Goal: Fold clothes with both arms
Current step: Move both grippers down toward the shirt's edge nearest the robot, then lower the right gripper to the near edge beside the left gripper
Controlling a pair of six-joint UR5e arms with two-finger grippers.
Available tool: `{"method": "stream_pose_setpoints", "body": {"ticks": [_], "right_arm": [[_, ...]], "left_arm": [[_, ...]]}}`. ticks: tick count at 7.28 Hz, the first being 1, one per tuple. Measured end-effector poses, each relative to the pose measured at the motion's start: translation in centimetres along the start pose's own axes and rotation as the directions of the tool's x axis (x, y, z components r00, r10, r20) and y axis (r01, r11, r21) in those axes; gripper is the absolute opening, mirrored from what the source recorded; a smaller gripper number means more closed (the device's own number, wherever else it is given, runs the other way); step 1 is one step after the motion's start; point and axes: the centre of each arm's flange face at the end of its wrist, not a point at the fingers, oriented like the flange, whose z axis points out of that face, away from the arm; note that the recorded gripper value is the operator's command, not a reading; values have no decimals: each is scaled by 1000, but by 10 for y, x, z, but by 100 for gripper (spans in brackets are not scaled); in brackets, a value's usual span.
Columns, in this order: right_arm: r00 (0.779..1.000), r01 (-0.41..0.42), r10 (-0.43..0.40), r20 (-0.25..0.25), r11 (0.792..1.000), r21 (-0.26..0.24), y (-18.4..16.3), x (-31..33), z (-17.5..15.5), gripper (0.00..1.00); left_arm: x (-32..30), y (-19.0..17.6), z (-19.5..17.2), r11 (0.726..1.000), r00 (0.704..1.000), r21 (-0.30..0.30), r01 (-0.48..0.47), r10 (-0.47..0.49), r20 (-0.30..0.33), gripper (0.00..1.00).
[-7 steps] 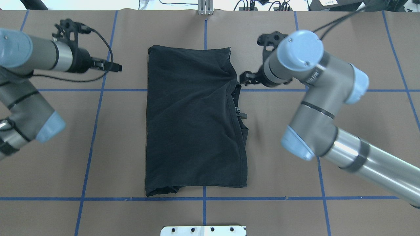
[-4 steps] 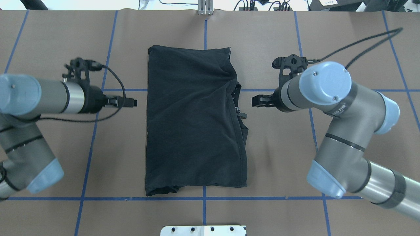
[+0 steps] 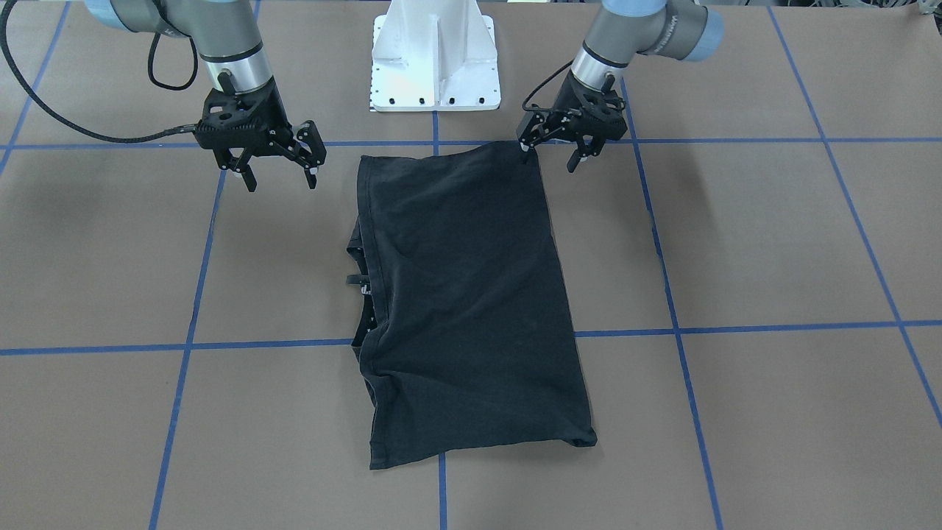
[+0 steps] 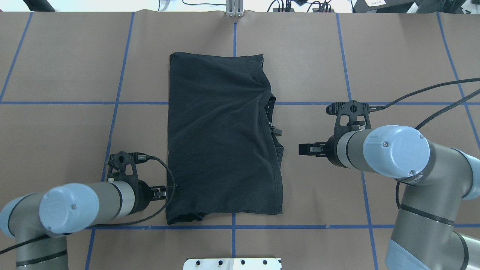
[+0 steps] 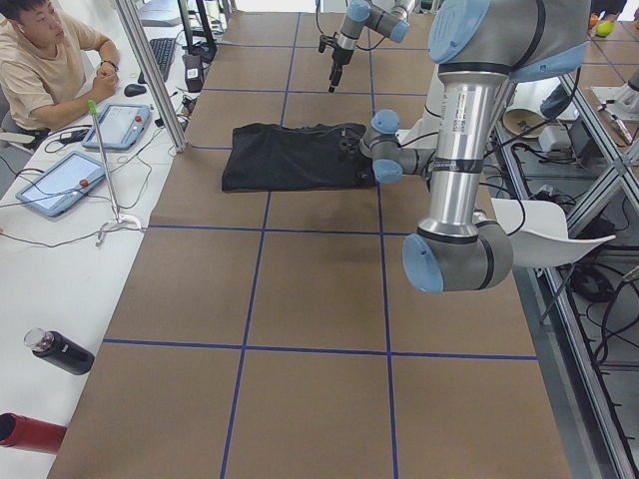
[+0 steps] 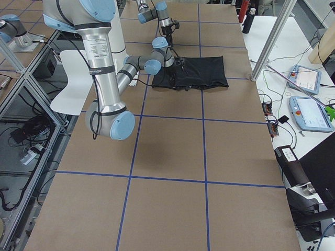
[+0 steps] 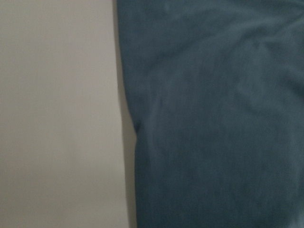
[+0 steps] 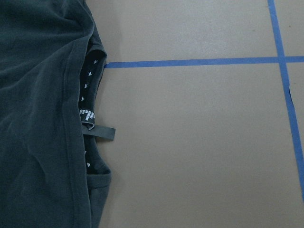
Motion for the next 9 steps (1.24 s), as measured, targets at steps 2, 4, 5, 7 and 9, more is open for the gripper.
{"method": "stream_pose_setpoints", "body": {"ticks": [2, 4, 5, 7, 9], "right_arm": [[1000, 1, -1, 4, 1000, 3, 2, -1, -2, 100], [1000, 2, -2, 5, 1000, 3, 3, -2, -2, 100], [1000, 2, -2, 6, 1000, 2, 3, -2, -2, 100], [1000, 3, -3, 6, 1000, 2, 3, -2, -2, 100], [1000, 3, -3, 6, 1000, 2, 4, -2, -2, 100]], "left_arm": [[4, 27, 10, 999, 999, -28, 16, -15, 39, 69], [5, 39, 14, 999, 999, -45, 17, -15, 48, 69], [6, 44, 15, 998, 999, -53, 14, -11, 49, 69], [10, 56, 17, 997, 999, -73, 5, -2, 45, 68], [12, 63, 20, 997, 999, -83, 1, 3, 44, 64]]}}
